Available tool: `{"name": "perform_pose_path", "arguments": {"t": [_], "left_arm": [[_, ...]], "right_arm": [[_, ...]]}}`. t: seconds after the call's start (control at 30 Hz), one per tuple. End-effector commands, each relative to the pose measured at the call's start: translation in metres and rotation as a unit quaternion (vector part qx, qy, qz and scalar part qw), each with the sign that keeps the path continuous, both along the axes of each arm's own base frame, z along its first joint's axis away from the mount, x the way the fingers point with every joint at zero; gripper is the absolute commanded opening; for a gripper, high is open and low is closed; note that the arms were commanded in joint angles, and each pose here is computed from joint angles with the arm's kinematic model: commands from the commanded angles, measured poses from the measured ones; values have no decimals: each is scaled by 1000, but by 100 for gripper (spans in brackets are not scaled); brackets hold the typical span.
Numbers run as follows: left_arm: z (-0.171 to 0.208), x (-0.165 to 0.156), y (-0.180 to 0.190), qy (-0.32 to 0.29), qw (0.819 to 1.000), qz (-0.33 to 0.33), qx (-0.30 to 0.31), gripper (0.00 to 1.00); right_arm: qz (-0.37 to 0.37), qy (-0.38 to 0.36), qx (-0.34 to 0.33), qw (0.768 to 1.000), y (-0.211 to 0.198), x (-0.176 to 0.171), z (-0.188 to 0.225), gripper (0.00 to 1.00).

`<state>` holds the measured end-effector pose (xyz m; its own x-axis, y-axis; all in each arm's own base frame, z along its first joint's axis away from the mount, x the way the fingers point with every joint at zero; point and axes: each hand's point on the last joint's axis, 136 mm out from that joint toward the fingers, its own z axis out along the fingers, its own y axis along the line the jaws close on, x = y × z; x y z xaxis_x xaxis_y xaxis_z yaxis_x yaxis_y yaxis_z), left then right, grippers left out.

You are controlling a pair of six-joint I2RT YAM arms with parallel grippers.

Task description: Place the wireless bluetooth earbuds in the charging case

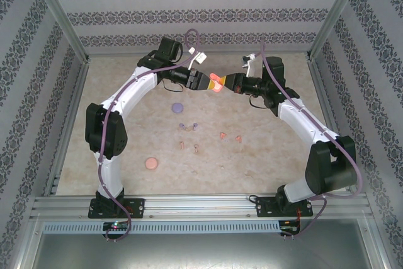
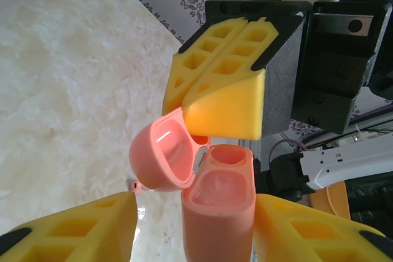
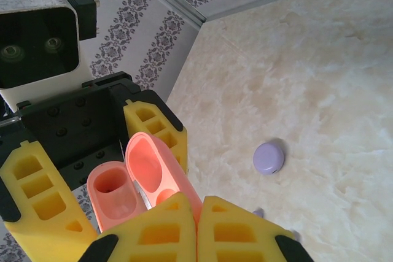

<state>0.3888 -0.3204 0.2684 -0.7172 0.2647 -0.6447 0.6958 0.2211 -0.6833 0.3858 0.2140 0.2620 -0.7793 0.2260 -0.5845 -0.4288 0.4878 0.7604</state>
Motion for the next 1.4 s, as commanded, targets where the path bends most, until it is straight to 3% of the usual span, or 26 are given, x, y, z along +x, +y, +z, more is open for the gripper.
{"name": "perform_pose_path", "arguments": {"t": [0.0, 0.3, 0.5, 0.6, 0.67, 0.83, 0.97, 1.1, 1.23, 1.37], "left_arm": [[12, -7, -8, -14, 999, -24, -17, 49], [15, -8, -10, -18, 999, -27, -21, 36], [14, -8, -9, -16, 999, -28, -19, 19], [13, -9, -8, -18, 999, -25, -15, 6], [12, -9, -7, -25, 999, -18, -9, 1], [13, -10, 1, -44, 999, 2, 3, 0], [19, -13, 8, -64, 998, 20, 5, 0], [27, -15, 15, -89, 995, 48, 6, 0], [30, -15, 22, -111, 990, 80, 15, 0], [33, -12, 27, -130, 985, 108, 19, 0]], "right_arm": [[8, -23, 0, 1000, 7, 3, 13, 0], [8, -20, -1, 1000, 8, 3, 11, 0], [3, -21, -3, 1000, 6, 4, 12, 1], [-5, -22, -3, 1000, 1, 4, 16, 17], [-16, -24, -5, 1000, -6, 4, 20, 41], [-45, -27, -18, 998, -26, 1, 29, 97], [-80, -27, -65, 994, -45, -2, 27, 98], [-155, -25, -161, 974, -78, -2, 18, 98], [-247, -24, -281, 927, -125, 0, 13, 98], [-334, -29, -360, 871, -169, -3, 21, 98]]}}
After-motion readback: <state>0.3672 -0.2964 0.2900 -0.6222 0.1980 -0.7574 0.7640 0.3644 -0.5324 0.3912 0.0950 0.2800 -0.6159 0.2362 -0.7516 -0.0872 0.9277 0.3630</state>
